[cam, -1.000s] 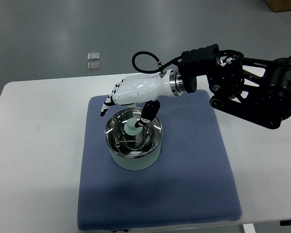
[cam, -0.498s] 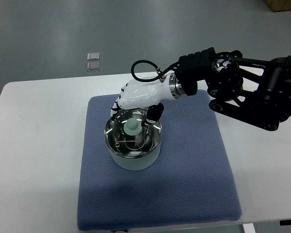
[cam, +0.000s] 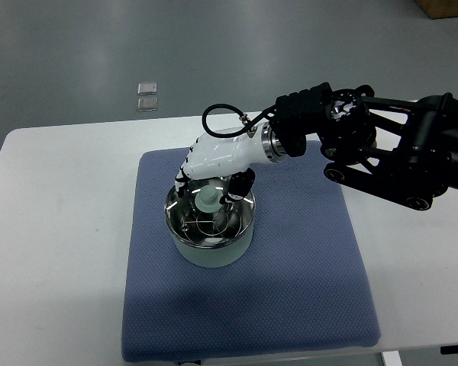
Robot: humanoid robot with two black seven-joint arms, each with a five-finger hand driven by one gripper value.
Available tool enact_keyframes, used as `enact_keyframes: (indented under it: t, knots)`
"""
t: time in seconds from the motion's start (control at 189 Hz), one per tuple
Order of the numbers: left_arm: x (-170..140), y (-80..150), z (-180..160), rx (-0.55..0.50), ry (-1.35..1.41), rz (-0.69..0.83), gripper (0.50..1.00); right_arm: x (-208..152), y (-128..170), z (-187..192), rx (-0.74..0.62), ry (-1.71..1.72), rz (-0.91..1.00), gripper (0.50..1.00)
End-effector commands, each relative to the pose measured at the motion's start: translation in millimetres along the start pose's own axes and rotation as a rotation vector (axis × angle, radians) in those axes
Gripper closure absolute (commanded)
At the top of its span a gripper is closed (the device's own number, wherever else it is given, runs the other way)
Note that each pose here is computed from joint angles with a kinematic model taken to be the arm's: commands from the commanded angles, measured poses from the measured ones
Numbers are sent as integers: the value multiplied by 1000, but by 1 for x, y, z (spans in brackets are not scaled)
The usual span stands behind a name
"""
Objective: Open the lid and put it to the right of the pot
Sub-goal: 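Lower the right hand and close its fingers around the green lid knob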
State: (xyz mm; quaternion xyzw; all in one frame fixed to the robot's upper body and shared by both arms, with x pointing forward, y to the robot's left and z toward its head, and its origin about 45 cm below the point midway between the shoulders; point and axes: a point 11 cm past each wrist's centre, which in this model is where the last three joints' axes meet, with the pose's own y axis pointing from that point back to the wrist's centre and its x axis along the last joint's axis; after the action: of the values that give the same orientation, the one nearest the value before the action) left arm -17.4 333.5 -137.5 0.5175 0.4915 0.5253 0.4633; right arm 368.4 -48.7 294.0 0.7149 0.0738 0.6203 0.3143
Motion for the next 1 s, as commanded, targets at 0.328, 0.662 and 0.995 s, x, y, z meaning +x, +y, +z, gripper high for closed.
enact_keyframes:
  t: [0.328,0.662,0.995]
  knots:
    - [0,0,0,0,0,0,500,-5,-1,2,-14,20,-19,765]
    - [0,0,0,0,0,0,500,-7,-1,7,-35,33,-28,775]
    - [0,0,0,0,0,0,500,-5,-3,4,-24,34,-28,807]
